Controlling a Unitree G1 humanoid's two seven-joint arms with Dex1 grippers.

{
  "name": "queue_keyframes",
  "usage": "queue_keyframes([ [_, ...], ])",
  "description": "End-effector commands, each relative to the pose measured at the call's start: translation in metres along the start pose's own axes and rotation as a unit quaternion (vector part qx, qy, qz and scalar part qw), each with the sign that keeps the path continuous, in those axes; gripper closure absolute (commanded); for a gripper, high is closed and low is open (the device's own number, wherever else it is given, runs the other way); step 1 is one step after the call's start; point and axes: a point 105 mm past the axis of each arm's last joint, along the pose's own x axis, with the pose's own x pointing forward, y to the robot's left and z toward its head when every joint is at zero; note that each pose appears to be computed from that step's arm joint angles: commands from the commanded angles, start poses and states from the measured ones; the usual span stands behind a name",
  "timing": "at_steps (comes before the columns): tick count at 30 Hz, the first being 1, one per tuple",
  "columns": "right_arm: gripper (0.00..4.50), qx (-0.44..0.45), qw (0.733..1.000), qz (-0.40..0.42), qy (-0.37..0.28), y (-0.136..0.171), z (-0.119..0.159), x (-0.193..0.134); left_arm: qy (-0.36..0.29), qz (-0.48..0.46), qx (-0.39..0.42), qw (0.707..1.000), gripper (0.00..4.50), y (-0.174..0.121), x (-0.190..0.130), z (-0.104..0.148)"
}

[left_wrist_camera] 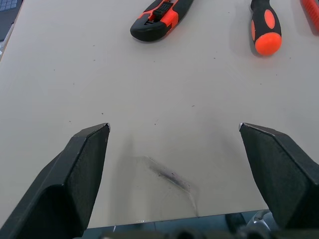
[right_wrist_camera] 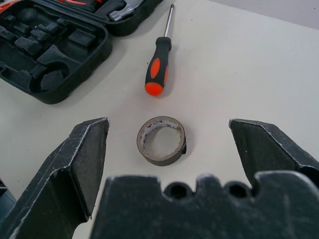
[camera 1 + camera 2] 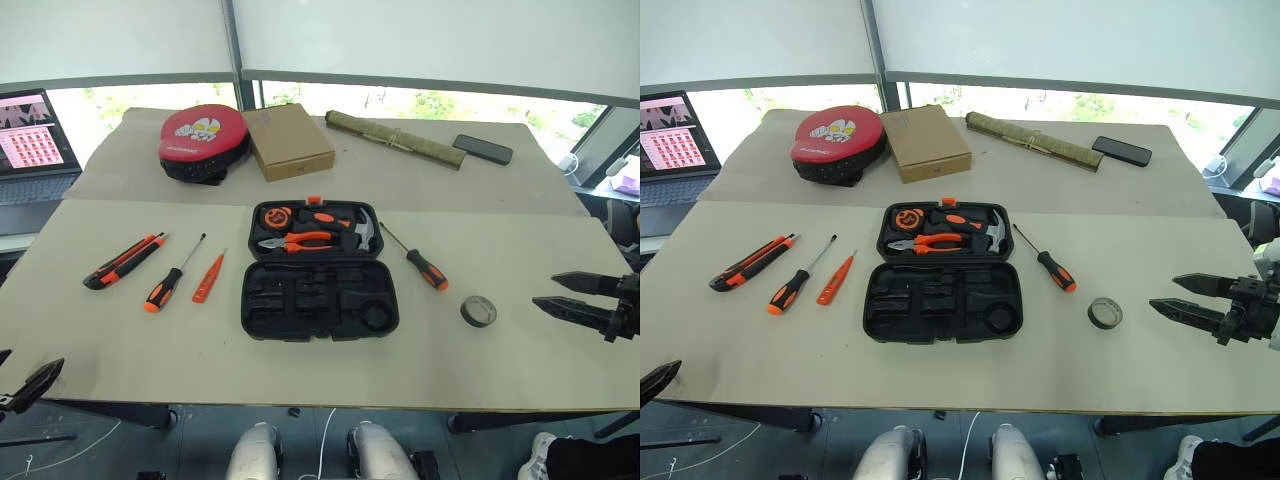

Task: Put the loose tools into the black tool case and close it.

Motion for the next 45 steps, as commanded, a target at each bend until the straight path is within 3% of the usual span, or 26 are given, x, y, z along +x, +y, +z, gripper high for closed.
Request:
queue_keyframes([
  [1,0.02,-0.025,0.999,-0.017,-0.011,-0.004,0.008,-0.004,-0.010,0.004,0.023,1.000,0.02,-0.001,-0.001,0.010],
  [4,0.02,-0.058,0.997,-0.040,-0.009,-0.007,0.010,-0.003,-0.001,-0.018,0.034,0.999,0.02,-0.014,0.009,0.017],
  [8,0.02,-0.099,0.995,-0.003,-0.033,0.015,0.042,0.011,0.015,-0.054,0.039,0.998,0.02,-0.032,0.021,0.032],
  [12,0.02,-0.153,0.983,0.070,-0.075,0.064,0.086,0.038,0.024,-0.087,0.051,0.995,0.02,-0.052,0.046,0.053],
  [19,0.02,-0.201,0.959,0.165,-0.116,0.132,0.115,0.067,0.048,-0.091,0.045,0.994,0.02,-0.060,0.078,0.057],
  [27,0.02,-0.220,0.933,0.251,-0.134,0.179,0.117,0.075,0.068,-0.126,0.031,0.989,0.02,-0.075,0.113,0.047],
  [36,0.02,-0.219,0.928,0.267,-0.139,0.188,0.110,0.082,0.066,-0.158,0.037,0.985,0.02,-0.094,0.144,0.045],
  [39,0.00,-0.215,0.930,0.260,-0.143,0.186,0.111,0.083,0.071,-0.147,0.040,0.986,0.75,-0.091,0.154,0.043],
  [45,0.00,-0.214,0.934,0.248,-0.144,0.182,0.108,0.084,0.075,-0.151,0.043,0.985,3.08,-0.091,0.162,0.038],
])
